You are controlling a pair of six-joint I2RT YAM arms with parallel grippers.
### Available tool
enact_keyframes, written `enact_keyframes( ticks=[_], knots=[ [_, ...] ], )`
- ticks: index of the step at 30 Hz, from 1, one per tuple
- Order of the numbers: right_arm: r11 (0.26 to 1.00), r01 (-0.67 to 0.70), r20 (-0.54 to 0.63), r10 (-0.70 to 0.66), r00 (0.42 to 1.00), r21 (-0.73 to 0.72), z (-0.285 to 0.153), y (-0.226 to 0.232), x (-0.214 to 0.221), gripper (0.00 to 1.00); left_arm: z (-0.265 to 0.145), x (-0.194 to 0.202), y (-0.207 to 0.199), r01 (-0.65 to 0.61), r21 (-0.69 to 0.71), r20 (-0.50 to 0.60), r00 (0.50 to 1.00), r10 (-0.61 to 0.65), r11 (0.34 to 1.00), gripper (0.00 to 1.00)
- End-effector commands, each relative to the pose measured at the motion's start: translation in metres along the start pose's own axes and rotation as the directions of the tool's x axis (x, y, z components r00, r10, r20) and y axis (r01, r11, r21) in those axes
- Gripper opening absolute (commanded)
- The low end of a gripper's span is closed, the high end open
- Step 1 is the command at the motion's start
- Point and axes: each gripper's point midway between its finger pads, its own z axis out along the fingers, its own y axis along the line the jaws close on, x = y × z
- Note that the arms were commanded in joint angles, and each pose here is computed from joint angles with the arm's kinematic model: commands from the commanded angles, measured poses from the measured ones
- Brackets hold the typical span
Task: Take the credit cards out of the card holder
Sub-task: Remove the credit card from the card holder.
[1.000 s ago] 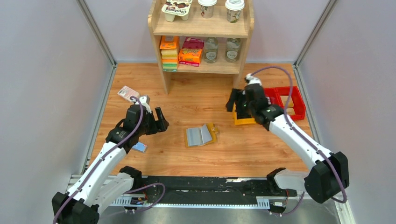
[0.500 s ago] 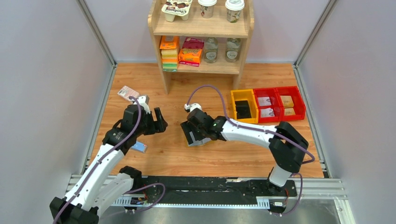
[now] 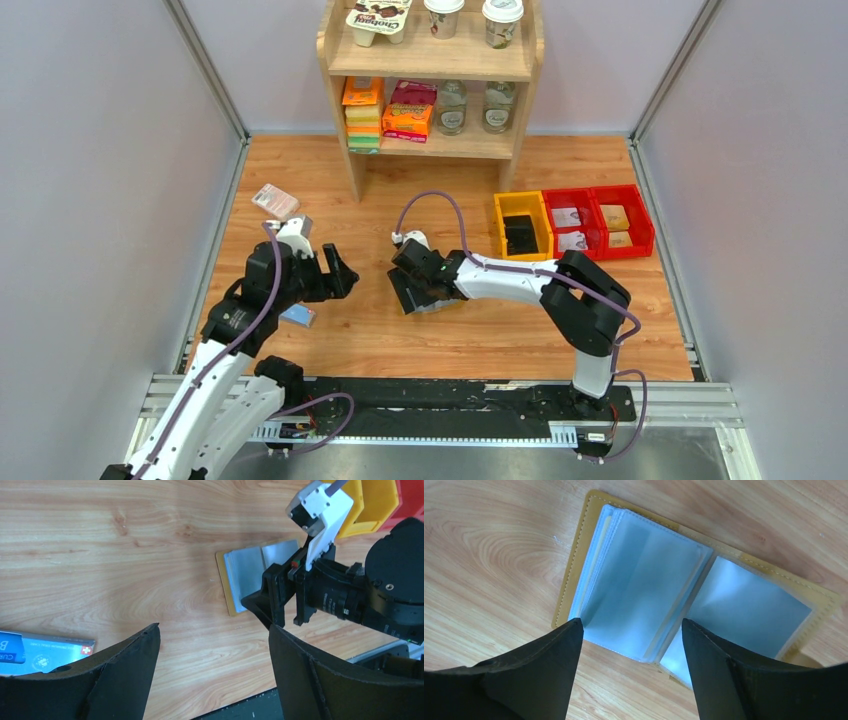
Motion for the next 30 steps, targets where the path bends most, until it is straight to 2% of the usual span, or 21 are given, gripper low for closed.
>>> enact_keyframes(
  ticks=[1, 5, 7, 12, 17, 19, 24, 25, 30],
  knots=[
    [0.999, -0.004, 0.004, 0.004, 1.000, 0.051, 0.005, -0.005, -0.001, 0.76, 0.000, 0.013, -0.004, -0.005, 0.043, -0.050, 0.999, 0.007, 0.999, 0.86],
    [0.999, 0.007, -0.007, -0.007, 1.000, 0.039, 0.005, -0.011, 0.009, 0.73, 0.006, 0.011, -0.013, 0.007, 0.086, -0.047, 0.999, -0.003, 0.996, 0.86],
    [1.000, 0.003, -0.012, -0.003, 1.000, 0.000, 0.008, -0.011, 0.014, 0.68, 0.012, 0.009, -0.019, 0.018, 0.119, -0.051, 0.999, -0.012, 0.993, 0.87],
    [0.997, -0.017, -0.033, 0.015, 0.999, -0.074, 0.009, -0.018, 0.030, 0.43, 0.029, 0.008, -0.037, 0.094, 0.197, -0.090, 0.993, -0.078, 0.976, 0.86],
    [0.991, -0.039, 0.001, 0.040, 0.999, -0.127, 0.008, -0.025, 0.031, 0.33, 0.045, 0.006, -0.038, 0.136, 0.199, -0.087, 0.989, -0.120, 0.971, 0.86],
    [0.984, -0.043, 0.012, 0.046, 0.999, -0.175, 0.006, -0.020, 0.031, 0.31, 0.051, 0.007, -0.036, 0.136, 0.191, -0.095, 0.988, -0.119, 0.972, 0.82],
    [0.965, -0.060, 0.021, 0.067, 0.998, -0.255, 0.006, -0.012, 0.034, 0.27, 0.072, 0.014, -0.048, 0.149, 0.239, -0.148, 0.982, -0.116, 0.960, 0.58],
    [0.961, -0.064, 0.024, 0.073, 0.997, -0.268, 0.006, -0.010, 0.033, 0.26, 0.079, 0.020, -0.048, 0.150, 0.230, -0.172, 0.979, -0.112, 0.962, 0.57],
    [0.951, -0.090, 0.020, 0.100, 0.995, -0.295, 0.009, -0.012, 0.038, 0.25, 0.108, 0.032, -0.061, 0.129, 0.244, -0.214, 0.974, -0.077, 0.961, 0.40]
  ],
)
